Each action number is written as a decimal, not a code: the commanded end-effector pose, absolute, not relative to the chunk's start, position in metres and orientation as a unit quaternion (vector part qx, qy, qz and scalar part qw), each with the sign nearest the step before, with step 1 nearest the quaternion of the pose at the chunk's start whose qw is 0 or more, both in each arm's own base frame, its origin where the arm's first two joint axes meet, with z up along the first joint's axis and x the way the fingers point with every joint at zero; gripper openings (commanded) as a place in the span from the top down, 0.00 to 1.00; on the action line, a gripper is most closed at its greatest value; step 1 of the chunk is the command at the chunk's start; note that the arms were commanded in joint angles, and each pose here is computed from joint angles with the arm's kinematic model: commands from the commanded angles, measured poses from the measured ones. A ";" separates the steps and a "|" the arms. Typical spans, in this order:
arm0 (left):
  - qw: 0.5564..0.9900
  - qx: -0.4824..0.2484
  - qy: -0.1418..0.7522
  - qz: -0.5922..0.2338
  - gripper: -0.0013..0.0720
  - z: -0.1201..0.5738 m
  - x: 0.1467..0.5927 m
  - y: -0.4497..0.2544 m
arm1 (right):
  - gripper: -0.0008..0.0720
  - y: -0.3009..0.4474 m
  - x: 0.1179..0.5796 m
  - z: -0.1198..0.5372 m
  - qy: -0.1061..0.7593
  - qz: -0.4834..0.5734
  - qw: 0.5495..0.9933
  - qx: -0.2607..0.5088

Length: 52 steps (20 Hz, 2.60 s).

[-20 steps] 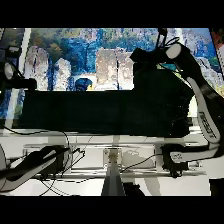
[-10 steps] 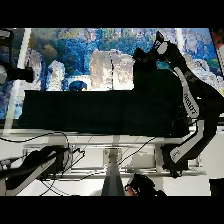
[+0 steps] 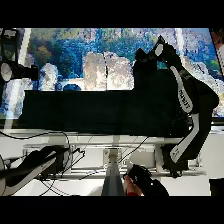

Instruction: Fold the clothes and pants, and hang the long-sleeved shirts on hangers.

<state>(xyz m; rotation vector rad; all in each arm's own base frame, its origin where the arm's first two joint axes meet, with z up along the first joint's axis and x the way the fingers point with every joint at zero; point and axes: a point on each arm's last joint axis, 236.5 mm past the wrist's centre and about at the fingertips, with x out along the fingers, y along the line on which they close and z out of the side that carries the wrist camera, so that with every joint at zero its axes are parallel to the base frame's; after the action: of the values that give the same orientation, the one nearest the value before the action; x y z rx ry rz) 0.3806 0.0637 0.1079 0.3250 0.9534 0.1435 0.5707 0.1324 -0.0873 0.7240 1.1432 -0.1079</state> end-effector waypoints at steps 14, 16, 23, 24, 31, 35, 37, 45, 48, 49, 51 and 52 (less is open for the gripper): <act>0.885 0.062 0.461 0.008 0.04 0.097 0.383 0.018 | 0.96 0.197 0.553 0.092 0.480 0.224 0.829 0.178; 0.887 0.028 0.460 -0.013 0.04 0.096 0.383 0.002 | 0.96 0.205 0.530 0.131 0.461 0.265 0.836 0.138; 0.887 -0.043 0.457 -0.057 0.04 0.099 0.383 -0.032 | 0.96 0.231 0.462 0.250 0.360 0.394 0.841 0.092; 0.886 -0.046 0.457 -0.059 0.04 0.099 0.383 -0.033 | 0.96 0.239 0.452 0.266 0.342 0.419 0.836 0.097; 0.885 -0.054 0.457 -0.073 0.04 0.100 0.383 -0.044 | 0.96 0.282 0.403 0.340 0.213 0.581 0.778 0.111; 0.886 -0.062 0.454 -0.077 0.04 0.100 0.384 -0.048 | 0.96 0.268 0.427 0.308 0.237 0.532 0.811 0.059; 0.879 -0.079 0.461 -0.092 0.04 0.095 0.386 -0.060 | 0.96 0.246 0.462 0.270 0.278 0.449 0.848 0.053; 0.807 -0.111 0.549 -0.188 0.04 -0.002 0.391 -0.169 | 0.10 0.173 0.527 0.168 0.340 0.262 0.903 -0.002; 0.791 -0.103 0.542 -0.264 0.04 -0.026 0.388 -0.230 | 0.10 0.163 0.530 0.163 0.343 0.247 0.906 -0.026; 0.792 -0.104 0.535 -0.277 0.04 -0.033 0.389 -0.246 | 0.10 0.163 0.529 0.163 0.344 0.247 0.905 -0.027; 0.804 -0.113 0.512 -0.280 0.04 -0.043 0.399 -0.270 | 0.10 0.163 0.528 0.161 0.349 0.248 0.903 -0.028; 0.814 -0.123 0.497 -0.274 0.04 -0.044 0.408 -0.277 | 0.10 0.163 0.527 0.160 0.352 0.248 0.902 -0.029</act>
<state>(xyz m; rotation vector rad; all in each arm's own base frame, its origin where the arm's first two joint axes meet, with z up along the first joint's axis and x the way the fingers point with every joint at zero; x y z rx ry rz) 0.3929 -0.2422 -0.0330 -0.2208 1.1429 -0.5655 0.5263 0.1696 0.1658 -0.0305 0.7117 0.5347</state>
